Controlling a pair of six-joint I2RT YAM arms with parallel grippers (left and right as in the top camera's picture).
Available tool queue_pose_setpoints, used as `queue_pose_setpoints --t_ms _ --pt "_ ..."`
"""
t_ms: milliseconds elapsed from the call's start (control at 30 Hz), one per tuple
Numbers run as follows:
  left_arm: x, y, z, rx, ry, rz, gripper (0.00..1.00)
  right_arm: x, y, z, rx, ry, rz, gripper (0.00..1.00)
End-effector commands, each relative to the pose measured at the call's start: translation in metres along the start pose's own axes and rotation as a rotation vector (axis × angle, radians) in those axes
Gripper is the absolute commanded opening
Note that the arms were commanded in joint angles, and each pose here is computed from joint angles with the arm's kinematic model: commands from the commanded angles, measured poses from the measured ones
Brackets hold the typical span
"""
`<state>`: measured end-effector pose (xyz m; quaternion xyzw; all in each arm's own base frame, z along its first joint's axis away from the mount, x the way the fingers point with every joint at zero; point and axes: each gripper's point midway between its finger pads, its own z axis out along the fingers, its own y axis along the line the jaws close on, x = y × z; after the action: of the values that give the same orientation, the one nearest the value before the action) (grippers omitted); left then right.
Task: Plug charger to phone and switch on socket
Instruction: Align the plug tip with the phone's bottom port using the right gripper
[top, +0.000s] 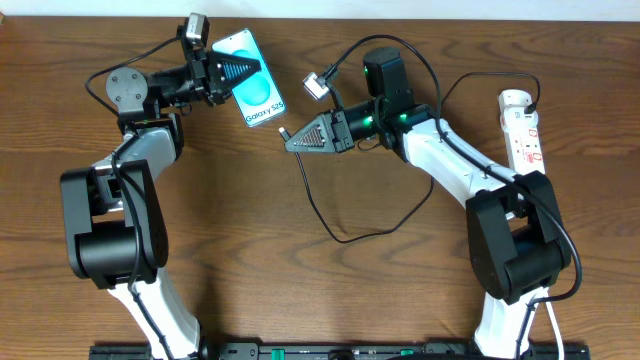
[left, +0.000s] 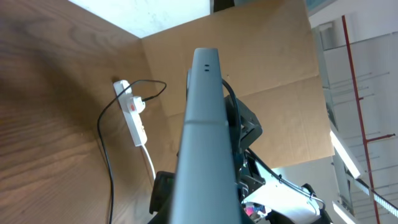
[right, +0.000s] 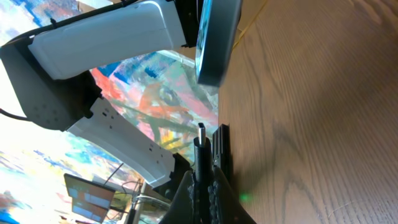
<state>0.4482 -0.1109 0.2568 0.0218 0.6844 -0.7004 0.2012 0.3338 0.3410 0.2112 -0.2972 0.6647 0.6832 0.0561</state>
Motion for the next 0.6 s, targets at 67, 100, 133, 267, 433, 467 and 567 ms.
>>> queue_pose_setpoints --t_ms 67,100,133,267,433,467,567 --pt "0.004 -0.002 -0.001 -0.004 0.026 0.039 0.07 0.0 -0.005 0.002 0.01 -0.002 -0.016 0.01" --pt "0.004 -0.002 -0.001 -0.004 0.026 0.039 0.07 0.0 -0.005 0.002 0.013 -0.003 -0.015 0.01" --pt "0.004 -0.002 -0.001 -0.004 0.024 0.039 0.07 0.0 -0.005 0.002 0.013 -0.003 -0.015 0.01" --pt "-0.001 -0.003 -0.001 0.002 -0.007 0.038 0.07 -0.001 -0.008 0.002 0.027 -0.01 -0.005 0.01" --pt "-0.005 -0.004 -0.001 0.006 -0.026 0.037 0.07 -0.002 -0.01 0.006 0.043 -0.014 -0.003 0.01" --pt "-0.005 -0.004 -0.001 0.006 -0.027 0.037 0.07 -0.002 -0.011 0.007 0.046 -0.015 -0.002 0.01" --pt "-0.007 -0.003 -0.001 0.007 -0.037 0.032 0.07 -0.003 -0.01 0.008 0.048 -0.018 -0.006 0.01"
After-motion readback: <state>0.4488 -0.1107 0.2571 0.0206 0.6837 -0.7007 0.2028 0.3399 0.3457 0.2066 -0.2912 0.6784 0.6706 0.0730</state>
